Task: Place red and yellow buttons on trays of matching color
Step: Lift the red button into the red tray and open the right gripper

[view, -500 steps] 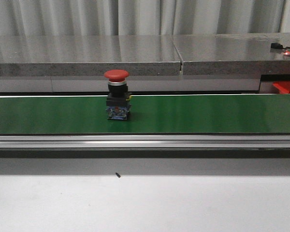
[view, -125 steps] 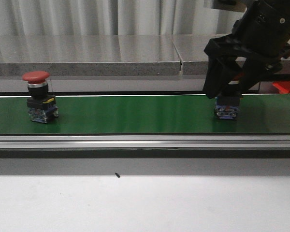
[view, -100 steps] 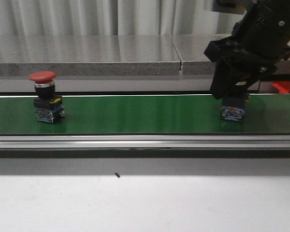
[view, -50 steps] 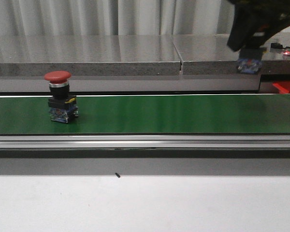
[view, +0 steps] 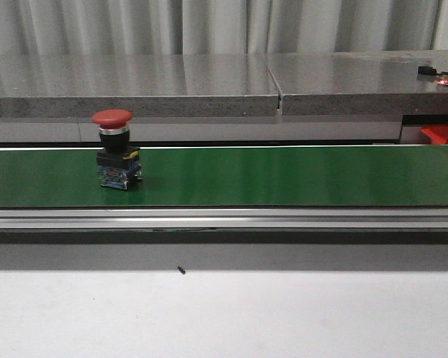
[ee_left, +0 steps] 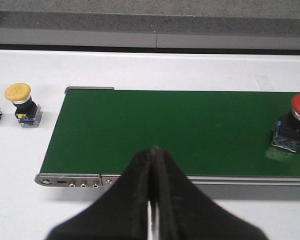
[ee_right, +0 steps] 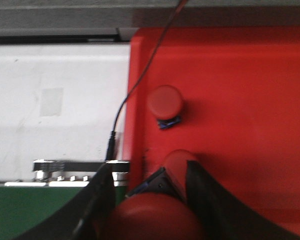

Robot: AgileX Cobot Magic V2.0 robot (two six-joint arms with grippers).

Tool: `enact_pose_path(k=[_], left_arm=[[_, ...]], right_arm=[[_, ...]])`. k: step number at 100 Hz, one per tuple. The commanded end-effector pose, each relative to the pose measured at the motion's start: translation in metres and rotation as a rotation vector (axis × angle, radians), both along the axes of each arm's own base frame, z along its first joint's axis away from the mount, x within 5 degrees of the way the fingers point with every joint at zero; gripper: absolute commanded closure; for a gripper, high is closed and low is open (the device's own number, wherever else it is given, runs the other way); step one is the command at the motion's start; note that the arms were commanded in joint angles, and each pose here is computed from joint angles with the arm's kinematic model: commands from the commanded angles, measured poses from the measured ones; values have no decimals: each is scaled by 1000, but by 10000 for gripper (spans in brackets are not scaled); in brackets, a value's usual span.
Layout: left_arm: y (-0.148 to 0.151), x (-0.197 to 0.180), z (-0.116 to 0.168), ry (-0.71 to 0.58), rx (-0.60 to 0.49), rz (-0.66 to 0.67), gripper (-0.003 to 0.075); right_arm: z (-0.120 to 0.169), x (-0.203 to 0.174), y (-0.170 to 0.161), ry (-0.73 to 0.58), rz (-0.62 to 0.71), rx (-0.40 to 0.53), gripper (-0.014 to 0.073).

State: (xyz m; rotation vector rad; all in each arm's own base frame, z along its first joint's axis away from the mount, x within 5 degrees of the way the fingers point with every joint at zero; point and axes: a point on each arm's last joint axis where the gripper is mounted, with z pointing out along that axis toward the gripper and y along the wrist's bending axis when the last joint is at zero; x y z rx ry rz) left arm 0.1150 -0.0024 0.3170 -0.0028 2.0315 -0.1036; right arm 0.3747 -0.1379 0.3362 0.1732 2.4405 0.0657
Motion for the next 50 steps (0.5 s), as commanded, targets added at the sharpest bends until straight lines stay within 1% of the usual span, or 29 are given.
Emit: enact_pose_path(k=[1, 19, 50], left_arm=[[0, 2, 13, -81, -8, 10, 741], [0, 2, 13, -81, -8, 10, 741], [0, 2, 13, -81, -8, 10, 741]], right_arm=[[23, 3, -18, -124, -60, -2, 427], [-2, 32, -44, -100, -83, 8, 427], [-37, 78, -66, -92, -75, 13, 427]])
